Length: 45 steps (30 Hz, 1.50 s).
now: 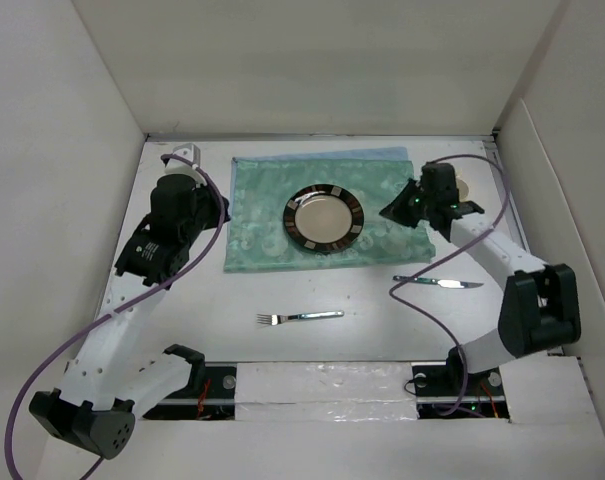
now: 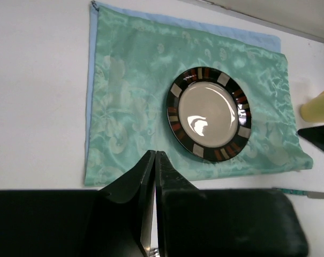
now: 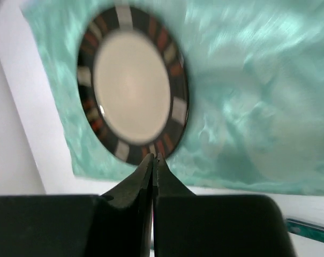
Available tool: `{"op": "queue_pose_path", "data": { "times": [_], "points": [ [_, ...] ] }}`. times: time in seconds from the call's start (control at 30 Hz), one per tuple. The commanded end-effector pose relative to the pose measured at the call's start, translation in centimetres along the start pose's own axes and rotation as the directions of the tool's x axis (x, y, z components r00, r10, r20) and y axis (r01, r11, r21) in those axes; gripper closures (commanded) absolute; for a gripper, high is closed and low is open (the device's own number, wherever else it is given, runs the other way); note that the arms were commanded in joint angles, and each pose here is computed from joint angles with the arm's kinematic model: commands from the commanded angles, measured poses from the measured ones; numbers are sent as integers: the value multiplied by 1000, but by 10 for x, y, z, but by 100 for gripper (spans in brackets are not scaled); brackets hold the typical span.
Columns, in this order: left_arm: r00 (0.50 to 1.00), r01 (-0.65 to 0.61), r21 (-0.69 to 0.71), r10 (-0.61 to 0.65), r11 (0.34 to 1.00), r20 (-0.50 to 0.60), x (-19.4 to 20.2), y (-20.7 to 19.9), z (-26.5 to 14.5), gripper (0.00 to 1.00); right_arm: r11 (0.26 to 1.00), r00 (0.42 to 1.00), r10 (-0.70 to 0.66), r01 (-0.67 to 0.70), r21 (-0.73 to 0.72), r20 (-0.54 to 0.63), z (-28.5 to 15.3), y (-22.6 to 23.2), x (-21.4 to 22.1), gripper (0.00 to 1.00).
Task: Set the dinner table for one person
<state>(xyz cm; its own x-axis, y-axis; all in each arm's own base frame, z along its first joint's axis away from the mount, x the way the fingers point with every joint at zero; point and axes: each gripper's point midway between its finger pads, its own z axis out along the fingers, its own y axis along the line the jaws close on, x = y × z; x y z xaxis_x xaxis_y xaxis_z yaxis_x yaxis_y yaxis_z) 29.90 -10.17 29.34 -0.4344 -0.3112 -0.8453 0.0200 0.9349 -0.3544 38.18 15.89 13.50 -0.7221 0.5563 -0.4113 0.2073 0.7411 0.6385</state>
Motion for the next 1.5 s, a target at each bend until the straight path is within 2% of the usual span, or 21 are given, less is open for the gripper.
{"op": "queue_pose_path", "data": {
  "times": [0.0,0.13,0.17,0.2,0.23,0.27,0.3,0.33,0.37,0.47,0.67,0.73,0.83,0.87,0.93,1.0,1.17,1.27,1.37,1.4,1.47],
  "points": [
    [999,-31,99,28,995,29,-7,-18,-4,100,986,969,-56,15,168,242,-51,-27,-79,100],
    [998,-55,167,56,984,0,2,-28,-2,100,920,896,-62,-120,373,440,-98,-76,-145,100],
    [998,-58,173,60,983,-7,6,-28,-1,100,881,877,-78,-161,445,473,-109,-95,-154,96],
    [998,-61,189,63,980,-5,7,-30,-3,100,860,861,-81,-195,472,503,-118,-109,-166,78],
    [998,-67,192,69,979,-7,9,-29,-3,92,853,851,-90,-202,481,517,-123,-114,-175,67],
    [997,-71,191,75,979,-13,13,-27,-2,86,838,866,-86,-204,506,492,-119,-127,-176,59],
    [997,-74,191,78,979,-13,15,-26,-3,82,827,869,-76,-219,518,489,-118,-133,-179,48],
    [996,-83,192,87,978,-13,16,-26,-2,75,812,869,-62,-242,530,492,-121,-144,-185,44],
    [996,-86,186,92,979,-21,20,-23,-1,73,809,890,-44,-236,539,455,-110,-149,-185,43],
    [994,-95,186,103,978,-32,27,-21,1,71,805,908,-30,-227,549,419,-98,-155,-191,42],
    [994,-88,194,100,977,-50,35,-20,3,70,814,942,4,-198,546,335,-58,-165,-190,43],
    [994,-85,192,97,978,-53,37,-19,4,70,798,950,20,-203,567,312,-47,-175,-188,47],
    [994,-84,194,96,977,-54,36,-20,4,70,784,946,30,-223,579,323,-42,-182,-188,72],
    [994,-84,192,96,978,-55,36,-20,4,70,786,938,24,-232,573,346,-43,-180,-193,86],
    [994,-84,188,96,979,-57,36,-19,5,71,789,928,14,-239,565,373,-48,-177,-199,100],
    [993,-82,183,96,980,-65,38,-19,8,71,797,911,-9,-243,554,412,-60,-167,-211,100],
    [994,-80,180,91,980,-53,30,-22,11,71,869,853,-106,-170,465,510,-83,-97,-246,100],
    [994,-82,169,92,982,-51,26,-22,14,71,894,853,-144,-105,435,502,-81,-57,-256,100],
    [995,-83,162,91,983,-47,22,-23,15,71,880,872,-184,-59,470,453,-59,-46,-254,100],
    [995,-83,158,91,984,-45,21,-22,16,71,891,865,-197,-38,452,461,-56,-27,-259,100],
    [995,-83,151,91,985,-43,20,-22,16,70,881,889,-197,-25,473,413,-33,-33,-255,100]
  ]
}}
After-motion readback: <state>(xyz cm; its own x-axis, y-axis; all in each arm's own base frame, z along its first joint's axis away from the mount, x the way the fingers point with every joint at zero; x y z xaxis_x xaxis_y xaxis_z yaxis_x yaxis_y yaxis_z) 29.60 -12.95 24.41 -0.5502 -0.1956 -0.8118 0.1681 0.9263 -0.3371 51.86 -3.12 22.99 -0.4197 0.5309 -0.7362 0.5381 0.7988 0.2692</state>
